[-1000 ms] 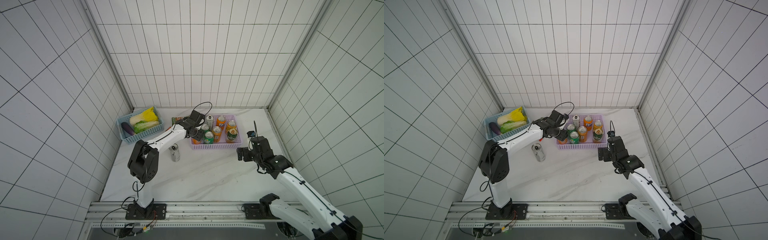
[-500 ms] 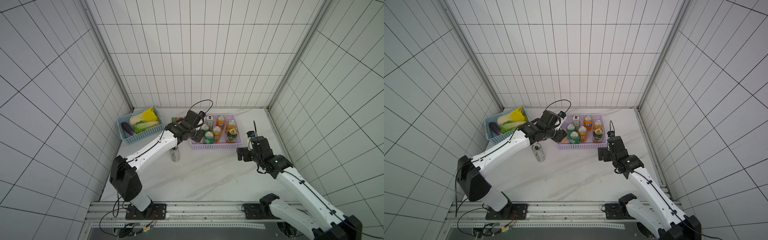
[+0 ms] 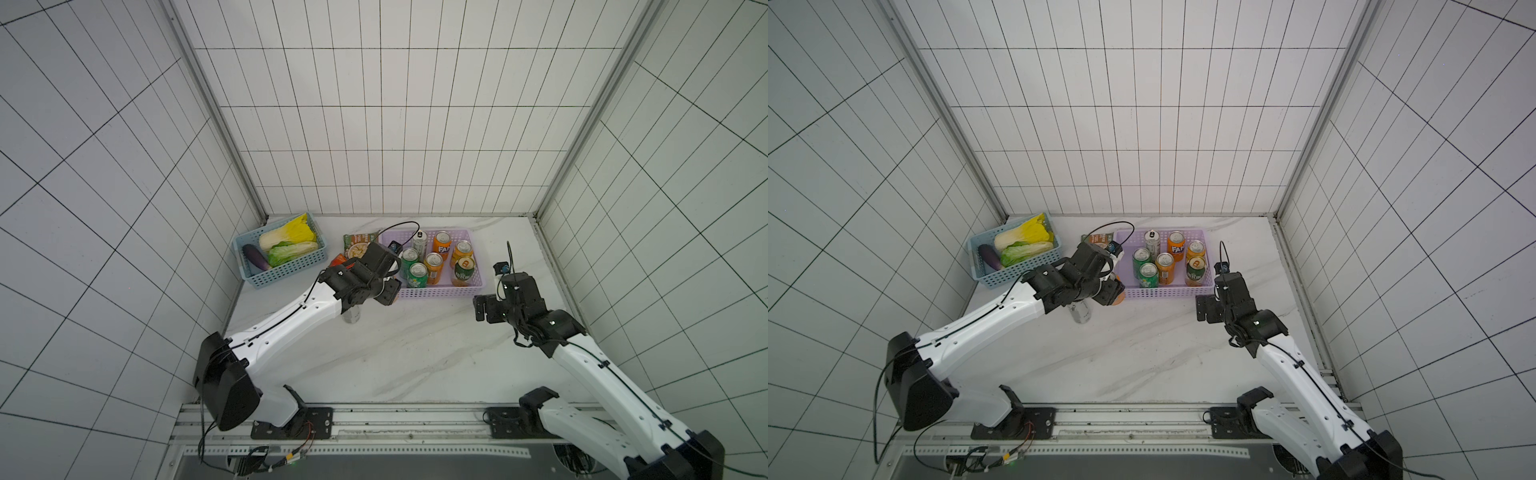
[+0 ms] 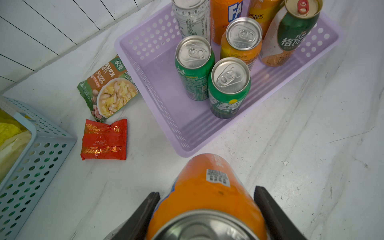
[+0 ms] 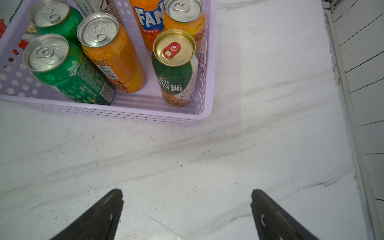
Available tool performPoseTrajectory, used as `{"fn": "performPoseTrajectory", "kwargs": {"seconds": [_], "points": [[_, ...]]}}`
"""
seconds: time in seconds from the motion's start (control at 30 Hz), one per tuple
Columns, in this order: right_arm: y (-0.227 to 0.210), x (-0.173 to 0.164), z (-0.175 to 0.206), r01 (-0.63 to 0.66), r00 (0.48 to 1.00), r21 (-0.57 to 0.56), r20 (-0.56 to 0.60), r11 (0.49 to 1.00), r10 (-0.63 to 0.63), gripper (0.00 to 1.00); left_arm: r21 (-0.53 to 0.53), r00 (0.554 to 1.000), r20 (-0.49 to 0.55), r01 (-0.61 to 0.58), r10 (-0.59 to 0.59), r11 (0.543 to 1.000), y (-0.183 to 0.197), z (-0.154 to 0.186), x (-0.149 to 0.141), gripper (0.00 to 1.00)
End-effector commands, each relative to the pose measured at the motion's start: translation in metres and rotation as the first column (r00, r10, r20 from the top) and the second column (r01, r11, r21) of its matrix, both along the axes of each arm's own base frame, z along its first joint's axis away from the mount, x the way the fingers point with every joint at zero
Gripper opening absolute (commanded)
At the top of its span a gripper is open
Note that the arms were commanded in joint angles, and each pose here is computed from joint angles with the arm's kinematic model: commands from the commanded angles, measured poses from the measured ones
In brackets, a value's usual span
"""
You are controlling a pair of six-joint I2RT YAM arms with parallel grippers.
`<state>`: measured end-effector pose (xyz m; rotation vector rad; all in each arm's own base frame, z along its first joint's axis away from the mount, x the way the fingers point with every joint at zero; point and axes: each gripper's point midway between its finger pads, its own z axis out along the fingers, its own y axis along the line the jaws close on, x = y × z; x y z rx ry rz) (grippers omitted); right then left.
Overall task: Take out the drinks from the basket
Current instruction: Place the drink at the center of the board.
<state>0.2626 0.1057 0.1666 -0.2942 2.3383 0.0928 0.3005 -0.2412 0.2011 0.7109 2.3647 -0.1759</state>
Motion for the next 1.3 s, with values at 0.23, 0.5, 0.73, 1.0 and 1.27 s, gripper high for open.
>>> {"fn": "performPoseTrajectory", "kwargs": {"seconds": [0.23, 0.5, 0.73, 1.0, 1.27], "points": [[-0.005, 0.004, 0.012, 0.018, 0.999, 0.007, 0.034, 1.000, -0.018, 1.00, -0.048, 0.997, 0.019, -0.070, 0.071, 0.996, 0.002, -0.009, 0.003, 0.56], [-0.003, 0.004, 0.013, 0.010, 0.999, 0.007, 0.034, 1.000, -0.010, 1.00, -0.052, 0.992, 0.018, -0.126, 0.127, 0.991, 0.007, -0.030, 0.002, 0.56], [-0.004, 0.002, 0.011, 0.008, 0.999, 0.007, 0.034, 1.000, -0.009, 1.00, -0.070, 0.988, 0.022, -0.148, 0.150, 0.986, 0.005, -0.046, 0.004, 0.56], [-0.004, 0.001, 0.011, 0.013, 0.999, 0.016, 0.034, 1.000, -0.013, 0.99, -0.039, 0.988, 0.011, -0.154, 0.154, 0.987, 0.003, -0.066, 0.007, 0.56], [-0.004, 0.001, 0.010, 0.012, 0.999, 0.017, 0.029, 1.000, -0.013, 1.00, -0.035, 0.988, -0.002, -0.156, 0.156, 0.987, 0.000, -0.079, 0.008, 0.57]]}}
